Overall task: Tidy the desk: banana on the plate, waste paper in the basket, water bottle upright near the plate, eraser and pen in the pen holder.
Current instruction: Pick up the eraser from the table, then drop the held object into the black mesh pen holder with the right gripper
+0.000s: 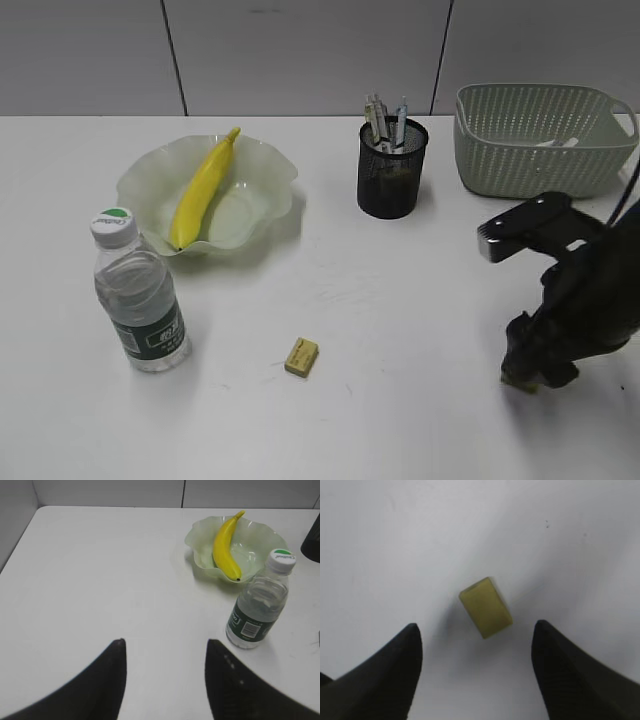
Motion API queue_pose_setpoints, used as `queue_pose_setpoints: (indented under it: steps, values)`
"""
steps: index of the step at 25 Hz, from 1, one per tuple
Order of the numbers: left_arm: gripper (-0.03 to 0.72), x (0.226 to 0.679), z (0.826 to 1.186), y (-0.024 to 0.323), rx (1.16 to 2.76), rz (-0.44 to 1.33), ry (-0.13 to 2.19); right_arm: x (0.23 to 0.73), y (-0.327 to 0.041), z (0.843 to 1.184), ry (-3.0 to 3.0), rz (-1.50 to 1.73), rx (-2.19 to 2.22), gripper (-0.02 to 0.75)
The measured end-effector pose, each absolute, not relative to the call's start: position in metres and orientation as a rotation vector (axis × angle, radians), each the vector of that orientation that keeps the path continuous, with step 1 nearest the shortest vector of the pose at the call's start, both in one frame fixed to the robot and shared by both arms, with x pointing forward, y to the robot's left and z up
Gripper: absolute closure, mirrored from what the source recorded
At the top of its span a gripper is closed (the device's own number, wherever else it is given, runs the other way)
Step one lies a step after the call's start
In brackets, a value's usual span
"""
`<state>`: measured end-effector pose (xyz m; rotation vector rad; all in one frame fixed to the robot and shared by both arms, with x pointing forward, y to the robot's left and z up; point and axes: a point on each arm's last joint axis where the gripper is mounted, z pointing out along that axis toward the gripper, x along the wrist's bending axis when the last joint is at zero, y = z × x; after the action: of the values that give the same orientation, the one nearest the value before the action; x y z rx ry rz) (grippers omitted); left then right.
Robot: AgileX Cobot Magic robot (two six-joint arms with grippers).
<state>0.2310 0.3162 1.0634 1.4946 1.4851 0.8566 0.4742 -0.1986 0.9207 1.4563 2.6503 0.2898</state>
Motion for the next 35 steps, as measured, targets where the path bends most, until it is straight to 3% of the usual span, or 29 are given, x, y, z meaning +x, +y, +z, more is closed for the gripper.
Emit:
queue_pose_setpoints:
  steps: [8,11,13,18,28,35]
  values:
    - [0.307,0.231,1.063,0.316,1.495,0.857,1.485,0.488,-0.195,0.884,2.683,0.22,1.426,0.267]
    - [0.307,0.231,1.063,0.316,1.495,0.857,1.485,0.489,-0.194,0.88,2.687,0.212,1.426,0.4]
    - [0.307,0.231,1.063,0.316,1.495,0.857,1.485,0.489,-0.194,0.88,2.682,0.22,1.427,0.529]
    - [0.307,0.231,1.063,0.316,1.495,0.857,1.485,0.494,-0.19,0.892,2.624,0.316,1.464,0.528]
    - [0.307,0.231,1.063,0.316,1.495,0.857,1.485,0.6,-0.148,1.039,2.005,1.065,1.205,0.528]
    - [0.307,0.231,1.063,0.316,1.495,0.857,1.485,0.662,-0.121,1.021,2.017,1.066,1.212,0.528]
